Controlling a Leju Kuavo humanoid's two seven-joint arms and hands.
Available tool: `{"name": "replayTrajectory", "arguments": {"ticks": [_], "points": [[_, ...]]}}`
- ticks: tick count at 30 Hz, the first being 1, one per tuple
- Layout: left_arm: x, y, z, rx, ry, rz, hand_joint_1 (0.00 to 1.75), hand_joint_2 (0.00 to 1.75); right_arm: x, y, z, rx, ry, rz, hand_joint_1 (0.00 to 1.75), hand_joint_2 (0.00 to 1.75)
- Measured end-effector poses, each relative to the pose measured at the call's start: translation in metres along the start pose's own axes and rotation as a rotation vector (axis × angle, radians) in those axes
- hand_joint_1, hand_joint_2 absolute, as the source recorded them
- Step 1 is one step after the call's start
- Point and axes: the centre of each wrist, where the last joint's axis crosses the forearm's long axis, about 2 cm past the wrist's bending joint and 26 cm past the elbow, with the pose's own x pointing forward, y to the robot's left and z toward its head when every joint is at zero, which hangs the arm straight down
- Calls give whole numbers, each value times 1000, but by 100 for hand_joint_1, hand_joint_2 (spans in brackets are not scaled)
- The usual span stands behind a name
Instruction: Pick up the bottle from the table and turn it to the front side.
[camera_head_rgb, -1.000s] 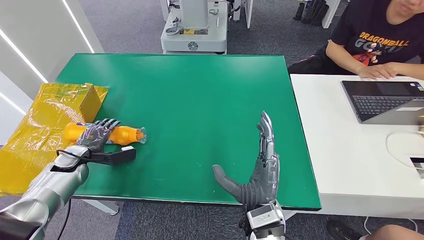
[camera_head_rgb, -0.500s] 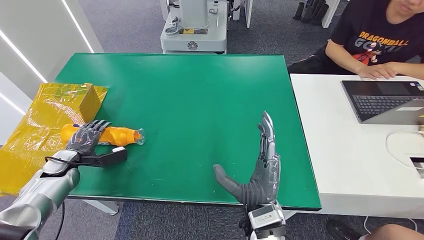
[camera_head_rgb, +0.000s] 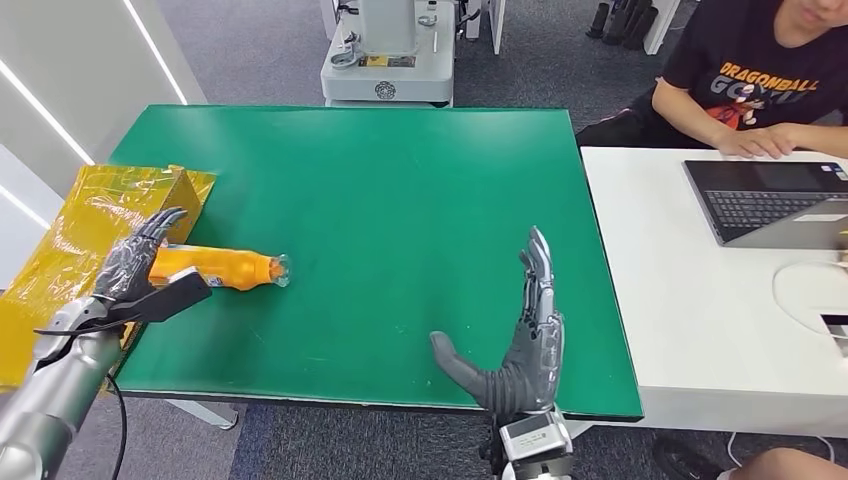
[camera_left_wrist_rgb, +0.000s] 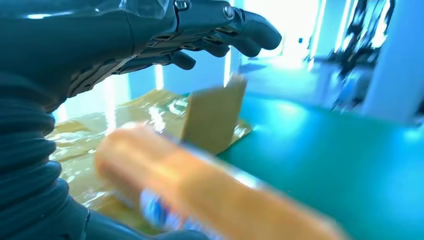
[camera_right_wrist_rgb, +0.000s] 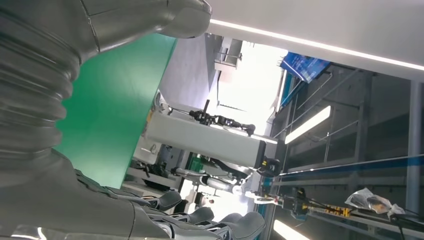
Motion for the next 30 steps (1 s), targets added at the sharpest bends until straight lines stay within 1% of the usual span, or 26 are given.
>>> {"name": "replayTrajectory", "arguments": {"ticks": [3,6,10,14,16,19,20,22,24,26,30], "points": [[3,5,3,51,-37,42,0,175,0,0,0,-1,0,0,0,175],[8,6,13,126,-97,179,0,175,-1,0,1,-2,3,-4,0,175],[20,6,29,250,-208,484,0,175,-2,0,2,-4,9,-8,0,175],[42,6,41,360,-335,794,0,175,-3,0,3,-5,10,-13,0,175],[58,2,43,418,-400,953,0,175,-4,1,4,-1,13,-19,0,175],[90,-10,41,524,-477,1196,0,175,-4,3,3,3,15,-31,0,175],[101,-15,40,557,-483,1252,0,175,-5,3,2,5,14,-35,0,175],[126,-30,39,600,-460,1292,0,175,-5,5,1,8,13,-41,0,175],[150,-44,40,613,-436,1295,0,175,-4,6,1,12,12,-45,0,175],[175,-55,40,616,-434,1330,0,175,-3,7,2,14,14,-46,0,175],[227,-73,47,644,-427,1424,0,175,-2,9,3,12,31,-46,0,175]]}}
